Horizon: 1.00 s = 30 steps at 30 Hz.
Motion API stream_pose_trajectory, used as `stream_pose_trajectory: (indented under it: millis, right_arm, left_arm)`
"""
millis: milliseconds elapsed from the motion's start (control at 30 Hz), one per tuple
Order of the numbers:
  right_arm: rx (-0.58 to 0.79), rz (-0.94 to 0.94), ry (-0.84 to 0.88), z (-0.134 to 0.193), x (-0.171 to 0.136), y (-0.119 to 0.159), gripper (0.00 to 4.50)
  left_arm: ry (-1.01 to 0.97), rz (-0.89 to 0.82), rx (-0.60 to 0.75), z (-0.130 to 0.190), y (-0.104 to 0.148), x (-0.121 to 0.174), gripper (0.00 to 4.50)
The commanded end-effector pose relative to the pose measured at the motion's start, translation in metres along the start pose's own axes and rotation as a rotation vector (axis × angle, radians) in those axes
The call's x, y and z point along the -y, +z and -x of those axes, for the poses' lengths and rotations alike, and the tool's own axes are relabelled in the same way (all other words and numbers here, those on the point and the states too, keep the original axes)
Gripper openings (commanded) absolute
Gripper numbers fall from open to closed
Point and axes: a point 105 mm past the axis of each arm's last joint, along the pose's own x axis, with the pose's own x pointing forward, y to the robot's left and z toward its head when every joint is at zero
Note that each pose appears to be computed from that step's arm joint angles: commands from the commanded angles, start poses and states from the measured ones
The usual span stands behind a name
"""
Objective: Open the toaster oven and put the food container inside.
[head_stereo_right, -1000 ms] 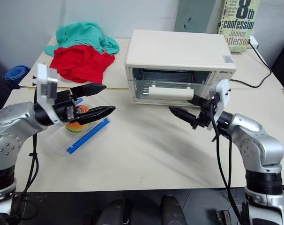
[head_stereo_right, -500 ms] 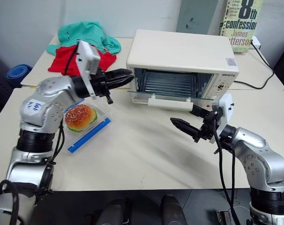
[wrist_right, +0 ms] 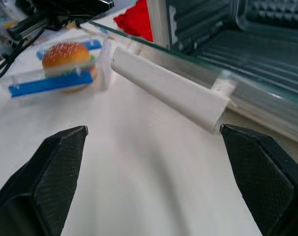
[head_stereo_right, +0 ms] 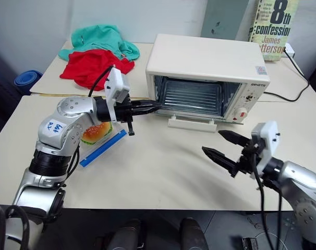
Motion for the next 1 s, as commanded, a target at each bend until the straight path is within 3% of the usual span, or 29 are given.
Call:
stream_pose_trajectory:
  millis: [33,300,433,567,700,967,1000]
  right_arm:
    - [-0.001,0.049,0.086,0.013,-0.024,0.02,4.5]
    - [0.09,0.037,0.089,0.021,-0.036,0.053,4.5]
    - [0.082,0.051,0.063,0.019,-0.035,0.054,4.5]
    - [0.104,0.068,-0.052,0.007,-0.007,0.051,4.5]
    - [0.134,0.067,-0.132,-0.012,0.026,0.051,4.5]
    - [0.161,0.046,-0.218,-0.054,0.075,0.05,4.5]
    - [0.162,0.046,-0.215,-0.058,0.077,0.051,4.5]
  left_arm:
    - [-0.001,-0.048,-0.008,0.0,0.002,0.009,0.03]
    - [0.035,0.04,-0.084,0.003,-0.037,0.025,0.03]
    - [0.051,0.073,0.005,0.003,-0.019,0.018,0.03]
    - [0.08,0.101,0.094,0.014,0.008,0.003,0.03]
    - [0.106,0.086,0.143,0.03,0.027,-0.011,0.85]
    - [0.143,0.004,0.145,0.049,0.046,-0.021,3.23]
    - [0.149,0.001,0.148,0.049,0.047,-0.021,3.23]
